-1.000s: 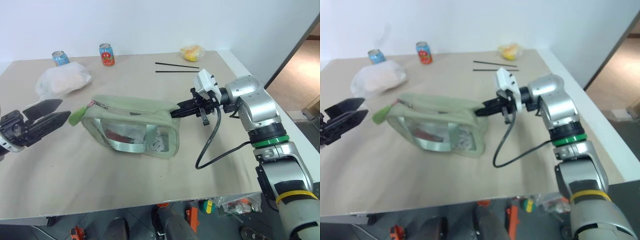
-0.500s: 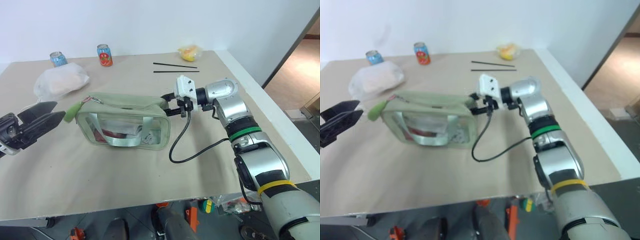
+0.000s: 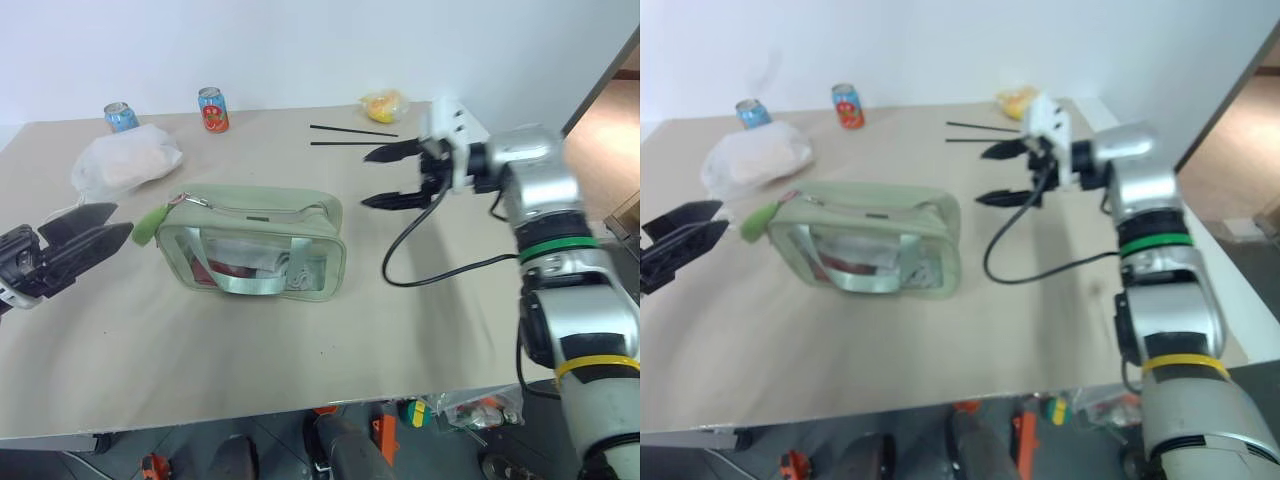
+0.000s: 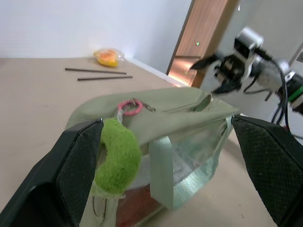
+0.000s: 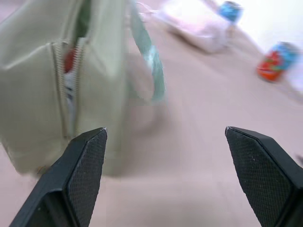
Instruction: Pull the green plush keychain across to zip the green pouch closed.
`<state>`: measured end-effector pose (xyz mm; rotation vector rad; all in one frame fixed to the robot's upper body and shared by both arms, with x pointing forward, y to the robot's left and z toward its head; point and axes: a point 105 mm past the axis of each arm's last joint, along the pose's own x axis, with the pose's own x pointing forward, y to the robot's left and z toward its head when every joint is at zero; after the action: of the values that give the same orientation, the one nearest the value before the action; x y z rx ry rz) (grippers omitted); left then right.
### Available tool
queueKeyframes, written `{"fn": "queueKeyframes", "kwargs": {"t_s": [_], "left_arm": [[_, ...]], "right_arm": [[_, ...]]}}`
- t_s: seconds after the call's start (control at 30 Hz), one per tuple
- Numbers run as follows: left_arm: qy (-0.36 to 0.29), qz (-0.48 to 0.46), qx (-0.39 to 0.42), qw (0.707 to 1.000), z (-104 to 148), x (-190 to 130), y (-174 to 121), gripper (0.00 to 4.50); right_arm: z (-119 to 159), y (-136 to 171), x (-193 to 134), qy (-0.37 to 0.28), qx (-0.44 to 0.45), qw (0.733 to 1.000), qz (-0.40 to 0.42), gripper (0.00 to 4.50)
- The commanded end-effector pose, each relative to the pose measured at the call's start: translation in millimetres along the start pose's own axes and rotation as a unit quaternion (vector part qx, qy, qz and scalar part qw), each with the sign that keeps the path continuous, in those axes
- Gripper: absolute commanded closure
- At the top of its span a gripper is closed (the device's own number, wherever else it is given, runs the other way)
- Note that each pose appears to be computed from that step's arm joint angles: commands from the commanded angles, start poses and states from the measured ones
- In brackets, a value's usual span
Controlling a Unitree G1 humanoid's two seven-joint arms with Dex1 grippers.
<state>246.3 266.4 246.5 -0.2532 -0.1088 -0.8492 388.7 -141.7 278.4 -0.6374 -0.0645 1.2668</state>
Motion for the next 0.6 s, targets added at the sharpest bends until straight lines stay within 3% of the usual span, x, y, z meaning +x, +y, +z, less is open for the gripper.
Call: {"fn": "queueKeyframes", "kwargs": {"t_s": [0.03,0.13,0.33,0.6], "left_arm": [[0.020,-0.021,0.029,0.999,5.5,0.2,-11.5,0.00],[0.048,-0.047,0.039,0.997,-2.0,7.0,-21.2,0.00],[0.064,-0.088,0.052,0.993,-4.6,22.7,-32.6,0.00],[0.065,-0.109,0.056,0.990,-2.4,30.9,-35.8,0.00]], "right_arm": [[28.8,10.4,-11.0,-0.054,-0.002,0.998,0.032,0.37],[34.0,47.9,-8.6,-0.075,0.013,0.992,0.103,0.37],[17.1,96.3,23.3,-0.039,0.009,0.991,0.128,0.37],[16.4,94.3,45.0,-0.053,0.006,0.995,0.084,0.37]]}}
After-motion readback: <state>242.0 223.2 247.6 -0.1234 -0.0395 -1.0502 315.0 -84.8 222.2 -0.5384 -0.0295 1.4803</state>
